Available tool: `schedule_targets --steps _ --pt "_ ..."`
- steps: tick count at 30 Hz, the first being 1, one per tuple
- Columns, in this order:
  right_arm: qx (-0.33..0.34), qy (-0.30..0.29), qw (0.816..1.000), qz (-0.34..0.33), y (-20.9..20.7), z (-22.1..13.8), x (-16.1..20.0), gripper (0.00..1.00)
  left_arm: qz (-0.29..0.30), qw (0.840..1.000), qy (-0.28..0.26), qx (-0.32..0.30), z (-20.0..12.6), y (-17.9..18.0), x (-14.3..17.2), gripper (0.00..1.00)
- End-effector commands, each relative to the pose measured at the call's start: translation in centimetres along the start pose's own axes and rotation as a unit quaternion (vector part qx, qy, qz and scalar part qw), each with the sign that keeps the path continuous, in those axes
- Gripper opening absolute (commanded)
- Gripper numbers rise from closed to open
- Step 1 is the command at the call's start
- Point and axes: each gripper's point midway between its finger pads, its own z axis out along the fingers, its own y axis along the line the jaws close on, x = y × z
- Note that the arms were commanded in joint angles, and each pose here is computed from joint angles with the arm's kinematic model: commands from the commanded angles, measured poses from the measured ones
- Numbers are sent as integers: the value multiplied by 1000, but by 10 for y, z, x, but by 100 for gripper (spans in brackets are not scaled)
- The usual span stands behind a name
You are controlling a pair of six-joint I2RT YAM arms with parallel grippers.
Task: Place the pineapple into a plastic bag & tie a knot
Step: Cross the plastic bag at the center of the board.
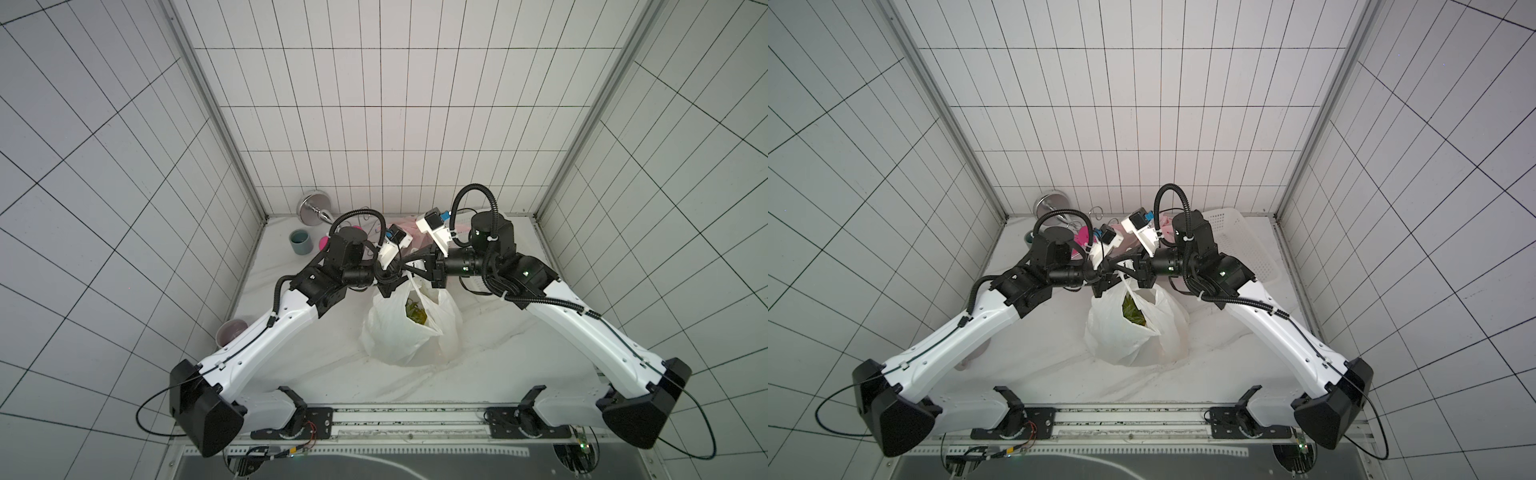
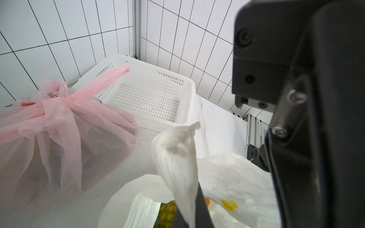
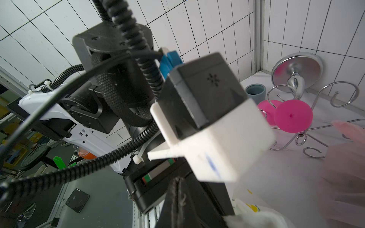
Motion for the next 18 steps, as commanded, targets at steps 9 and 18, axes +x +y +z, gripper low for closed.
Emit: schedule_targets --steps 9,18 --pt "-12 36 999 31 -12 -2 26 0 61 998 18 18 -18 -23 -13 31" --pt "-14 39 999 33 -21 0 22 0 64 997 32 38 -26 -32 -14 41"
